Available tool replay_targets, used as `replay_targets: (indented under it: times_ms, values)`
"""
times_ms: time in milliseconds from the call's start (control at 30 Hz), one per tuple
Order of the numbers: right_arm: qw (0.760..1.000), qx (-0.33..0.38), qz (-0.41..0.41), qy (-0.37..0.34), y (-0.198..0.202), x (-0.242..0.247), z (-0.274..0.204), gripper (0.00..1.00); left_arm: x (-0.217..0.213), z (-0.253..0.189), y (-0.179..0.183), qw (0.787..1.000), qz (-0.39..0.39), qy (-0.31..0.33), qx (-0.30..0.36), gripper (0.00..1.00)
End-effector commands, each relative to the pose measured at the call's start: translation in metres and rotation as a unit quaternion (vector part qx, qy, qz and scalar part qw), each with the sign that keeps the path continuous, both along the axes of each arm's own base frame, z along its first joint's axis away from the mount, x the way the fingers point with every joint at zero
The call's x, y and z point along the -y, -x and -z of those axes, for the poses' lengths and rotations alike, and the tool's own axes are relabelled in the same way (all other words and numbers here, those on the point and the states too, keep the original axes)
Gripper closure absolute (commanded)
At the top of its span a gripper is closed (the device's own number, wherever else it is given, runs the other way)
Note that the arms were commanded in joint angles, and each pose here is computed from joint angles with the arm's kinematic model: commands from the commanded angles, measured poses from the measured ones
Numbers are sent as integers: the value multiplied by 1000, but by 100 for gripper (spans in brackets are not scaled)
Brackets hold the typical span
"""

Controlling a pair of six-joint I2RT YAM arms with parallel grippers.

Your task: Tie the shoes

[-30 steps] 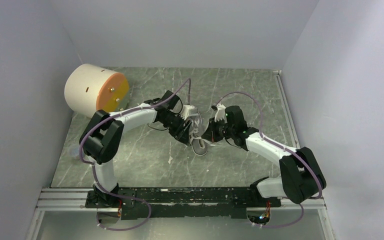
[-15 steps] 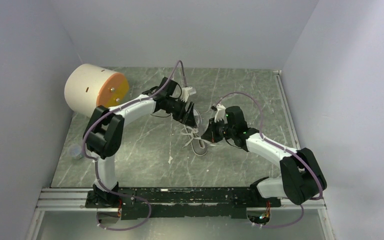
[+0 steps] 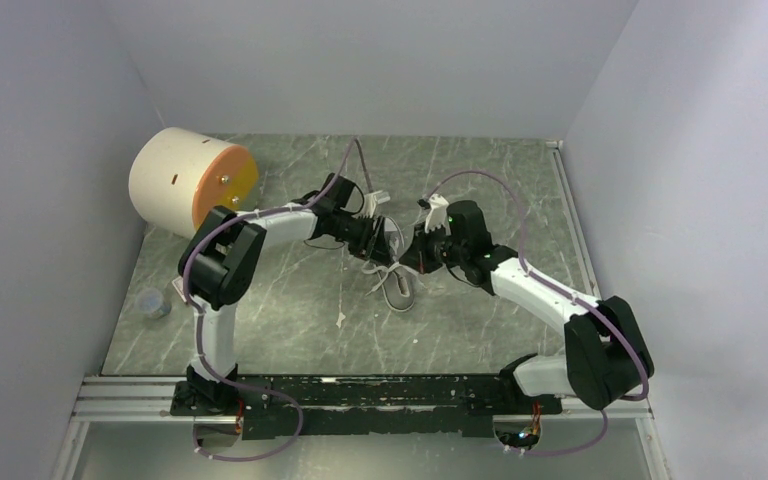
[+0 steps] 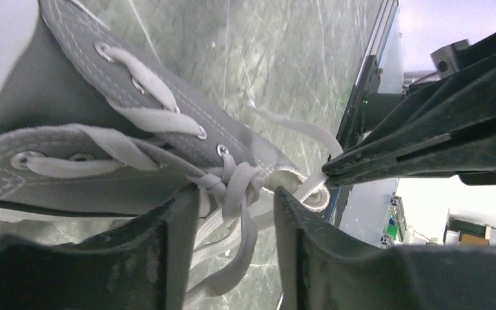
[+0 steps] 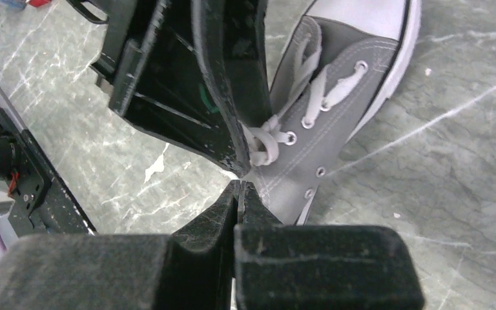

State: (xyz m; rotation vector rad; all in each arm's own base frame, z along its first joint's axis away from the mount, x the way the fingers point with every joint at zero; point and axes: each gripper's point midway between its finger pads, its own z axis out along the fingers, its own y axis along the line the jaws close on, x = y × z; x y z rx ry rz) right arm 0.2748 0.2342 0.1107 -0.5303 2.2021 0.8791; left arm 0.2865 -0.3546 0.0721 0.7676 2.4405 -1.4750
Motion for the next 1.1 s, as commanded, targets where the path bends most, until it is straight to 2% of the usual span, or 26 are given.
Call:
replay_targets:
  times_ms: [0,33,100,467,533,633,767,900,1067]
  values:
    - [999,37,-21,23,3,-9,-9,100,5,-25,11,999,9,41,7,55]
    - [999,40,-23,18,4,-11,-10,100,4,-26,13,999,8,43,8,62]
    - [999,37,-18,22,1,-11,-9,100,2,-28,17,999,9,48,11,66]
    - [998,12,2,57,-4,-3,7,100,-1,-26,20,998,19,49,30,71]
    - [998,12,5,60,-6,-3,7,100,1,-28,18,998,14,56,30,67]
    - [998,6,-2,56,-6,-7,7,100,4,-33,16,997,9,73,32,55]
    - [999,2,-3,51,-10,-12,6,100,4,-31,17,997,9,74,33,47]
    - [999,-8,-7,51,-12,-15,9,100,2,-29,16,997,5,68,38,42]
    - [998,-16,-11,55,-6,-12,13,100,-1,-22,9,998,-9,51,33,41]
